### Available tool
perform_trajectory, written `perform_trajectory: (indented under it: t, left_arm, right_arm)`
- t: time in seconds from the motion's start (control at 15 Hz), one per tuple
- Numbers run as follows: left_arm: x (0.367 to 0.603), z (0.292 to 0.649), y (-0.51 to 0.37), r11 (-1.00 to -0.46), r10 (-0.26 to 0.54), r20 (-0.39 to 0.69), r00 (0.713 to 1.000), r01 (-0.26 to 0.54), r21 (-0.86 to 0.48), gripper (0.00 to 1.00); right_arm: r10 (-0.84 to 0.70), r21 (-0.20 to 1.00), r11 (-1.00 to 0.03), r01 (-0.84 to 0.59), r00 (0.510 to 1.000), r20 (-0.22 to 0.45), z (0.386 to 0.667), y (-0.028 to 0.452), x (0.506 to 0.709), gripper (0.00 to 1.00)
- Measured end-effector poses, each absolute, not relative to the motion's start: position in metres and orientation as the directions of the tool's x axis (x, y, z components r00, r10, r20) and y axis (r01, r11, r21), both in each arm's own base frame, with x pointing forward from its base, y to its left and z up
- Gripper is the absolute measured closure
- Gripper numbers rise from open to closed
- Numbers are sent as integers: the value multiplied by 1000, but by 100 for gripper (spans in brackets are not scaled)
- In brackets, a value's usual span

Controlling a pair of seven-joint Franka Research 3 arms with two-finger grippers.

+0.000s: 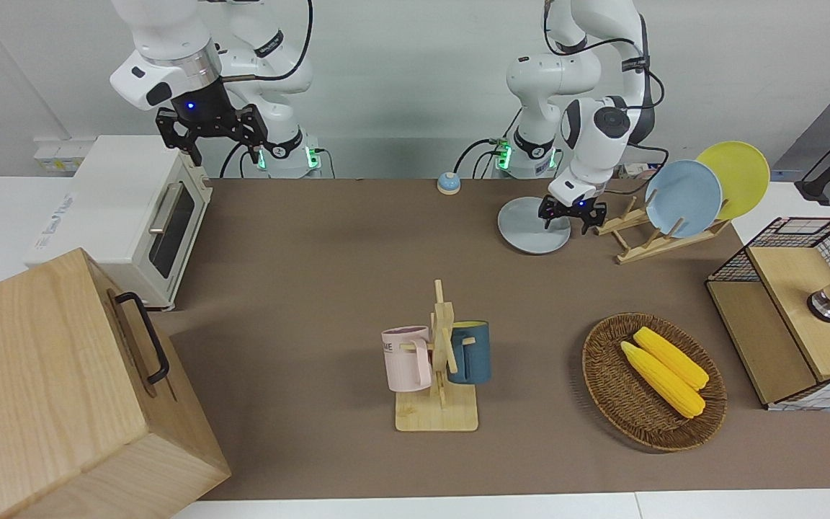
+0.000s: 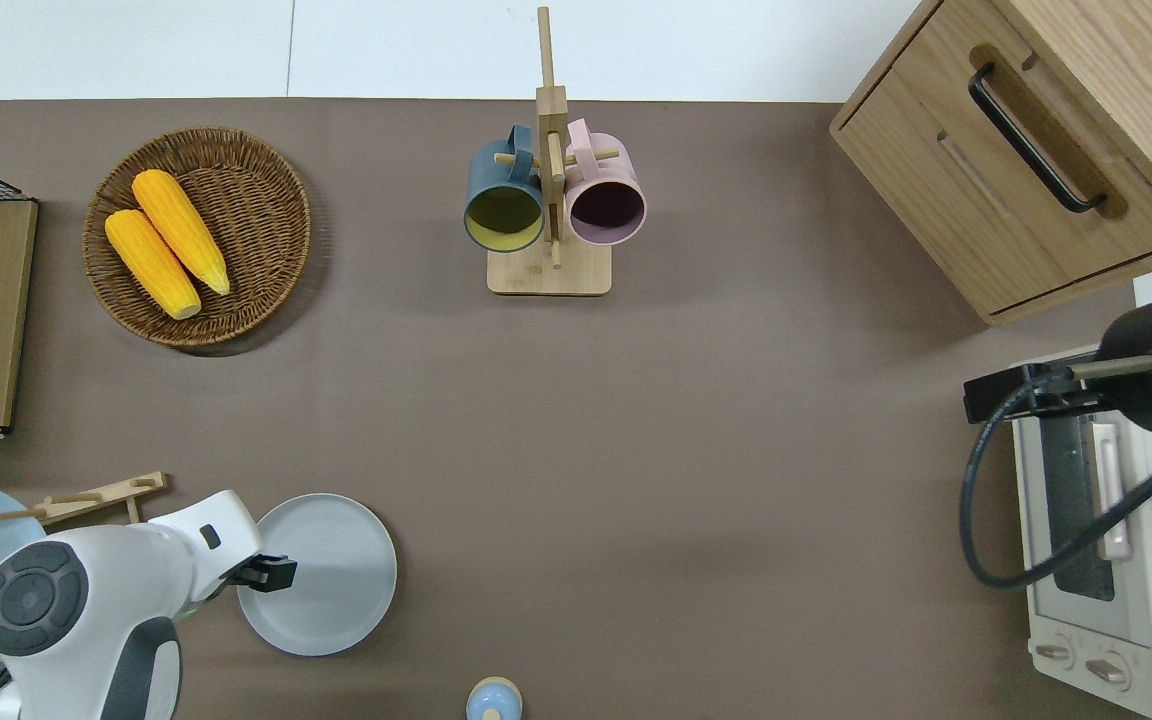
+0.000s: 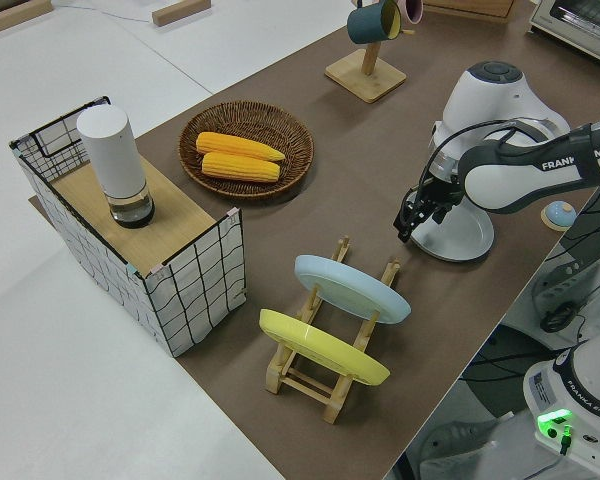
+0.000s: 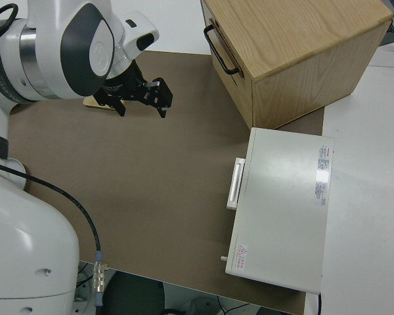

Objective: Pick gray plate from table and place it on lower plate rack with left arm
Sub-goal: 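Close the left gripper on the gray plate's rim nearest the robot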

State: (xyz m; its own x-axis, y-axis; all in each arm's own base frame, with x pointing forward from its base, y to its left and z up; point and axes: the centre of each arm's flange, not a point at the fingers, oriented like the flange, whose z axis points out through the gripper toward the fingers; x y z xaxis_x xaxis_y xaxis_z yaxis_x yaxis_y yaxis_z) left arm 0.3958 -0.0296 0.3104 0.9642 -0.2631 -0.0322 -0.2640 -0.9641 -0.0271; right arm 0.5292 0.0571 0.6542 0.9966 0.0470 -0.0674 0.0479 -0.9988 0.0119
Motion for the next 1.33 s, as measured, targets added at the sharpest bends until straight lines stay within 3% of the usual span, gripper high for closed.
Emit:
perform_trajectory:
  t: [0.87,1.0,1.33]
  left_arm:
    - [398,290,-31,-963,-266,-44,963,-267,-17,3]
    - [399,290,-31,-963,-267,-43,963,-268,-17,21]
    - [400,295,-30,-964,-264,-30,964,-265,-20,76]
  right_arm:
    - [47,12,-999,48,997,-67,654,57,529,1]
    - [47,12,-999,48,997,-67,654,57,529,1]
    - [47,12,-999,48,997,-67,654,57,529,1]
